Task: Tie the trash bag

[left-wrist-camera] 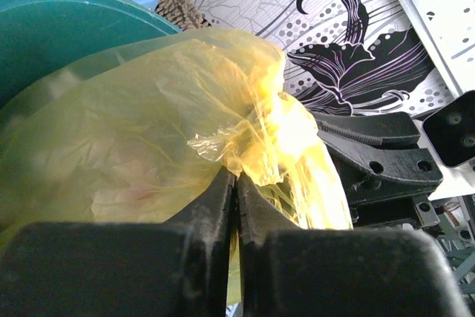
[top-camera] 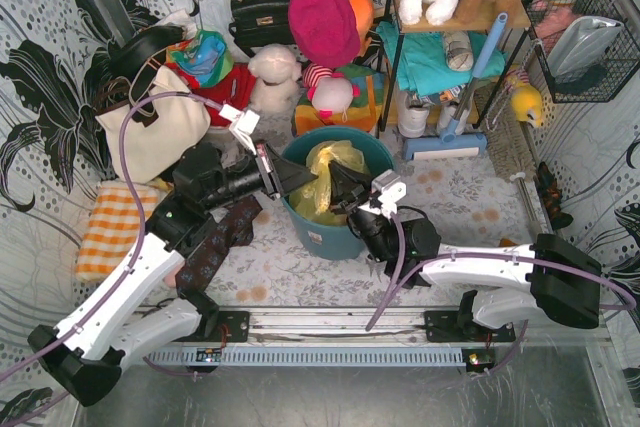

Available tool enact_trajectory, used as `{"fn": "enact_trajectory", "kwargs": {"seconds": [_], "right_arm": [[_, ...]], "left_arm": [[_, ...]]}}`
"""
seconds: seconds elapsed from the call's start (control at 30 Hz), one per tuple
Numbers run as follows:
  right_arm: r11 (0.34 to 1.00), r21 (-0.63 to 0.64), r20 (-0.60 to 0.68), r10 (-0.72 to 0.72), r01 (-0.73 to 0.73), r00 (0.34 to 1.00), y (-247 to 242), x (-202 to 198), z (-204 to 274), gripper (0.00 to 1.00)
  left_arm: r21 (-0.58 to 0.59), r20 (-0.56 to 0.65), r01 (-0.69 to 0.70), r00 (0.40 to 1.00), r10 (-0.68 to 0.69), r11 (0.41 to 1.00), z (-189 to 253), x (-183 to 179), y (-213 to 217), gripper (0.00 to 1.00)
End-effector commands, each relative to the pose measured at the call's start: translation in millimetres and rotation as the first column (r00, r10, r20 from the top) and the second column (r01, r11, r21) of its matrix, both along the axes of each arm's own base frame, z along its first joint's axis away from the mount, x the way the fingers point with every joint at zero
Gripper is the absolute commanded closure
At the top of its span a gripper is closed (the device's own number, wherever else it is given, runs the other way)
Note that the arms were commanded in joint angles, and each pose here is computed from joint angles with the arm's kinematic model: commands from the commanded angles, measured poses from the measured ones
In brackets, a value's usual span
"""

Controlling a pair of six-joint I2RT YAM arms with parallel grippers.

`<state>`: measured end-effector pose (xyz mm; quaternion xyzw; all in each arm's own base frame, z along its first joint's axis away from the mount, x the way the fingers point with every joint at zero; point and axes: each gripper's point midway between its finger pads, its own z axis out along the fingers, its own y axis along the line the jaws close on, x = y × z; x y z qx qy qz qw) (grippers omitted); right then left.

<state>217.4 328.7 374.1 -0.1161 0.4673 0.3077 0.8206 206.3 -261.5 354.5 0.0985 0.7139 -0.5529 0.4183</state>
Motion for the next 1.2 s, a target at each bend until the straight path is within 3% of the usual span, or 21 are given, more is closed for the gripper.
{"fn": "enact_trajectory", "kwargs": {"seconds": [0.0, 0.07, 0.47, 0.93, 1.07, 1.17], "right_arm": [[0.987, 0.079, 0.114, 0.133, -0.143, 0.984, -0.3, -26.5, 27.9, 1.00], [0.982, 0.081, 0.126, 0.159, -0.170, 0.979, 0.8, -31.0, 29.2, 1.00], [0.982, 0.073, 0.116, 0.164, -0.173, 0.980, -0.1, -31.6, 26.7, 1.00], [0.992, 0.108, 0.007, 0.058, -0.058, 0.998, -18.8, -14.2, 23.5, 1.00], [0.994, 0.098, -0.068, 0.053, -0.046, 0.996, -26.5, -11.9, 27.8, 1.00], [0.992, 0.115, -0.092, 0.066, -0.055, 0.994, -31.2, -13.8, 35.9, 1.00]], "left_arm": [[-0.015, 0.047, -0.054, 0.997, 0.055, 0.998, 11.4, 2.3, 9.8, 0.80], [-0.023, 0.058, -0.069, 0.996, 0.071, 0.997, 16.1, 2.6, 12.3, 0.69], [0.013, 0.196, -0.145, 0.971, 0.139, 0.989, 87.0, -13.4, 40.0, 0.47], [0.186, 0.170, -0.188, 0.973, 0.156, 0.964, 44.1, 18.7, 34.2, 0.34], [0.193, 0.145, -0.106, 0.986, 0.078, 0.975, 33.1, 18.4, 19.4, 0.34], [0.186, 0.139, -0.075, 0.989, 0.050, 0.980, 31.2, 17.2, 14.4, 0.43]]}}
